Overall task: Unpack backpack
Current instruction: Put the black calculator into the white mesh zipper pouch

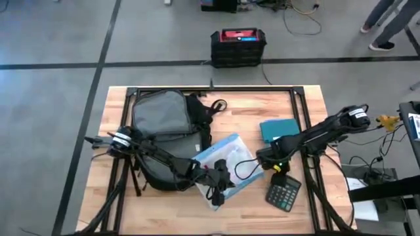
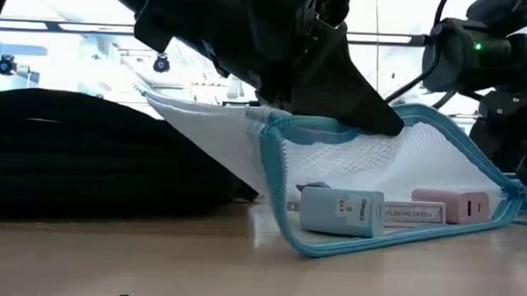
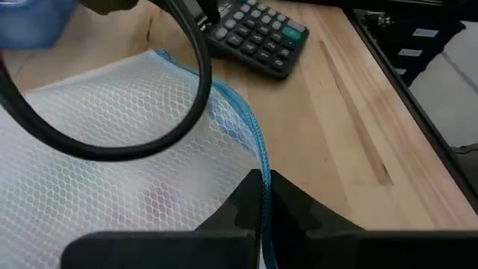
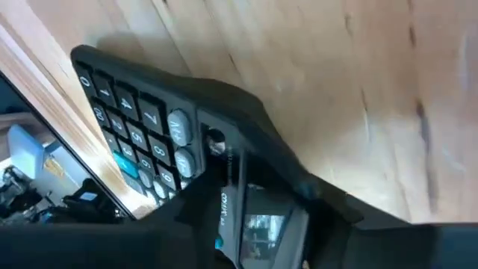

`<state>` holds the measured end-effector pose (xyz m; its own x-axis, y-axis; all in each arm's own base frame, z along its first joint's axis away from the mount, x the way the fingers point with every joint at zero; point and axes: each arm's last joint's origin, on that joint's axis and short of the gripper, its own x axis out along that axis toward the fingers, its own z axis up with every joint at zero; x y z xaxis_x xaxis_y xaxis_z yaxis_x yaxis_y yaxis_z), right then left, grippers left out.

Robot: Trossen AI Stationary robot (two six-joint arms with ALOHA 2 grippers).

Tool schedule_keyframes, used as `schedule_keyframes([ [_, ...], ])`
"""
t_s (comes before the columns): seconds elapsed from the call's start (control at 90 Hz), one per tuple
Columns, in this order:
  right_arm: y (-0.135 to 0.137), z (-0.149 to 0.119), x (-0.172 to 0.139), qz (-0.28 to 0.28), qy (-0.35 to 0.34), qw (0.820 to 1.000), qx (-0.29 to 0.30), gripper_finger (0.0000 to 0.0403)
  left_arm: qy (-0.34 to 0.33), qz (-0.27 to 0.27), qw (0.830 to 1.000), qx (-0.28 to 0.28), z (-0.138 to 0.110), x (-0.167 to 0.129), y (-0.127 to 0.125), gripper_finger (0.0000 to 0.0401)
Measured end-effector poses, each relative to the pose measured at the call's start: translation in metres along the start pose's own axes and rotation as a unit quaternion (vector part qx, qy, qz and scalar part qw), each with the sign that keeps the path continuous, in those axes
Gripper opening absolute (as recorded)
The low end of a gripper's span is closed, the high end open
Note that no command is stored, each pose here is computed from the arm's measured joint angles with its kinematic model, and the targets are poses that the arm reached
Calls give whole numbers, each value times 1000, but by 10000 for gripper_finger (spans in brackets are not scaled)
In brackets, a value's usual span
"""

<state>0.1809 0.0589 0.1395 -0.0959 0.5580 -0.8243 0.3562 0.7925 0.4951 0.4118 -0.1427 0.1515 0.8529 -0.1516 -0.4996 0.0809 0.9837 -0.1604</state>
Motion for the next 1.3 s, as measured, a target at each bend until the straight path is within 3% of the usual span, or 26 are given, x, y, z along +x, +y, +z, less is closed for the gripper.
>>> schedule_keyframes([
  [0.233,7,0,-6,41,-5,999,-25,36,0,1,1000,0,0,0,1,0],
  [0.556,34,-5,-36,41,-87,993,-73,25,-1,3,1000,-3,3,-2,2,0],
  [0.811,72,-24,-61,-14,-206,964,-167,19,-18,39,999,-13,16,-15,2,0],
  [1.056,108,-50,-68,-112,-343,905,-226,18,-51,92,994,-38,35,-30,13,0],
  [1.2,127,-65,-62,-190,-446,843,-234,18,-69,100,989,-80,42,-30,26,0],
  [1.3,134,-71,-53,-244,-522,787,-221,18,-72,106,986,-104,43,-29,33,0],
])
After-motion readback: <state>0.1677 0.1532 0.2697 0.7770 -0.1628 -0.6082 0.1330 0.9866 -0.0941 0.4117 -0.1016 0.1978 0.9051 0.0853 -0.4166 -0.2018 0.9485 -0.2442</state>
